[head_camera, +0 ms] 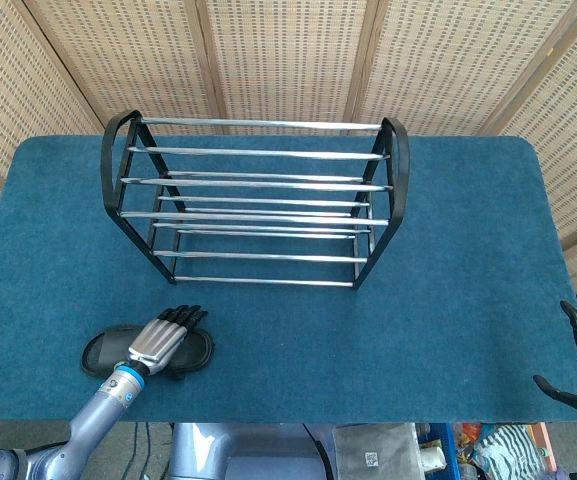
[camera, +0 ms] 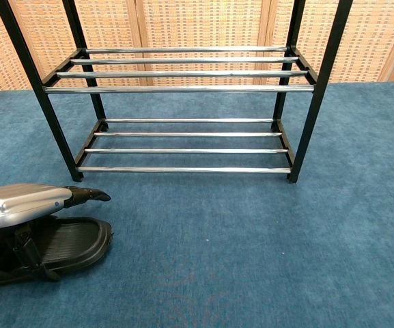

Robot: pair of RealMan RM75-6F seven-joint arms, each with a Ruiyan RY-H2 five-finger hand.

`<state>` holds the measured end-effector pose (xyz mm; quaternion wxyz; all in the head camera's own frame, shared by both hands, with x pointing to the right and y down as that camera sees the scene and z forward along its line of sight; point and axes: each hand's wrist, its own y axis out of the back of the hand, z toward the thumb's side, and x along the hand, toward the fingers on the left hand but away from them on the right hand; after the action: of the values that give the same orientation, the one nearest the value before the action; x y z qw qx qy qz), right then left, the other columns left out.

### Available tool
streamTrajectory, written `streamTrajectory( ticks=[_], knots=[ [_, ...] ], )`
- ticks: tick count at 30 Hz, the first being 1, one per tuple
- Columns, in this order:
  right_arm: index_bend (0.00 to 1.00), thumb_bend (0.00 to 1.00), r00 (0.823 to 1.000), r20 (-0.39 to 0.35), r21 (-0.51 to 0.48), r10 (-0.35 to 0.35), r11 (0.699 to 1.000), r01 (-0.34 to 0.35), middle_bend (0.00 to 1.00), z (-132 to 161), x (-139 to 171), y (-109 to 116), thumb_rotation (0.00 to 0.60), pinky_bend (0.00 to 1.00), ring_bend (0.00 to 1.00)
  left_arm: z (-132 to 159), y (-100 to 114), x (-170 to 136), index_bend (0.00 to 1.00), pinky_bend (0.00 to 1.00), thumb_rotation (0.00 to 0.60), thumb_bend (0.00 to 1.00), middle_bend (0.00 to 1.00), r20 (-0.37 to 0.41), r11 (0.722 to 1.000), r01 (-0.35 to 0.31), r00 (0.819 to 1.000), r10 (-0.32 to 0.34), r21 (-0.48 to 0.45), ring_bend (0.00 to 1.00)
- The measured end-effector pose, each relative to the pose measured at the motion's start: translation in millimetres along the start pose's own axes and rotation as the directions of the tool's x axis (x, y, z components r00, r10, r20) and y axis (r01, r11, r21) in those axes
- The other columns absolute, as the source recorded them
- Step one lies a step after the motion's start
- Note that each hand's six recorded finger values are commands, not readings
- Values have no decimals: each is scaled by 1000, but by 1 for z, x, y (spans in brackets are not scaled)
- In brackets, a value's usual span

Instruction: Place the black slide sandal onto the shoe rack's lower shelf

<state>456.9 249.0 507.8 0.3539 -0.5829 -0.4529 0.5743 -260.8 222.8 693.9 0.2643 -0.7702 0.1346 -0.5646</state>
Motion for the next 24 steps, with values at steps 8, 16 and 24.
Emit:
streamTrajectory(
  ticks=[8,16,24],
  knots=[
    [0,0,1000,6,-9,3,1000,-3,0,-3,-1,1,600,0,0,-2,0,0,362,377,600,68,400,-33,1000,-17,999,17,12,314],
    [0,0,1000,8,-10,10,1000,-10,0,-3,-2,-1,600,0,0,-2,3,-3,471,430,600,68,484,-39,999,-41,998,42,29,391],
    [0,0,1000,7,-10,19,1000,-19,0,-2,-2,-2,600,0,0,1,11,-9,473,430,600,69,485,-9,996,-78,997,78,32,393]
  ],
)
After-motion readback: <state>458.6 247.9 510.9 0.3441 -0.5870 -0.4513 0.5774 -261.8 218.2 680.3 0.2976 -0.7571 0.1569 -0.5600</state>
